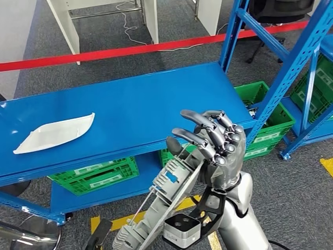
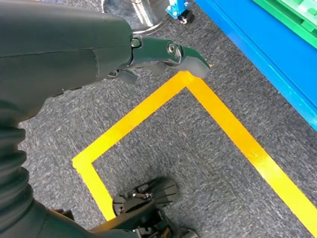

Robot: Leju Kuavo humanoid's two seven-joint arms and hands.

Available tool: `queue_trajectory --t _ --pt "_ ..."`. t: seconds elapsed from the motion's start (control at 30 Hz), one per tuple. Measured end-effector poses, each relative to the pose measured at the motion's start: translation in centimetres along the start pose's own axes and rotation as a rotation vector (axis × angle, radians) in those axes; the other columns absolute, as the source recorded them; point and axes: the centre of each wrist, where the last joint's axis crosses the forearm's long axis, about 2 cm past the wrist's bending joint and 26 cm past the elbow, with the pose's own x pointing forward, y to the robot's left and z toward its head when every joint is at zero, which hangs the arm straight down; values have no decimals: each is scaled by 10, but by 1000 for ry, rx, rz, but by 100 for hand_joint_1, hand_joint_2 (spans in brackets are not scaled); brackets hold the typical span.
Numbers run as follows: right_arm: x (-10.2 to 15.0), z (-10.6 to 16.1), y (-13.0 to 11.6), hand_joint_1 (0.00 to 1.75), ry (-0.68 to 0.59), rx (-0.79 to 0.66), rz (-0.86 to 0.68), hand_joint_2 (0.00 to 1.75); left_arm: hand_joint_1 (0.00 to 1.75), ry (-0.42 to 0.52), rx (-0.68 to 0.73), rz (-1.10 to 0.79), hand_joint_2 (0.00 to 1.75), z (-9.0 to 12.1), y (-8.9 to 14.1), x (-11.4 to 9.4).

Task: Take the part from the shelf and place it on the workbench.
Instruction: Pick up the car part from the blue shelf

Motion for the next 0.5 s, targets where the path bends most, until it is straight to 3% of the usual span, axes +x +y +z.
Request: queue_trajectory --t 0.5 --pt "2 -1 0 175 10 -19 -30 175 0 6 -20 10 175 0 0 0"
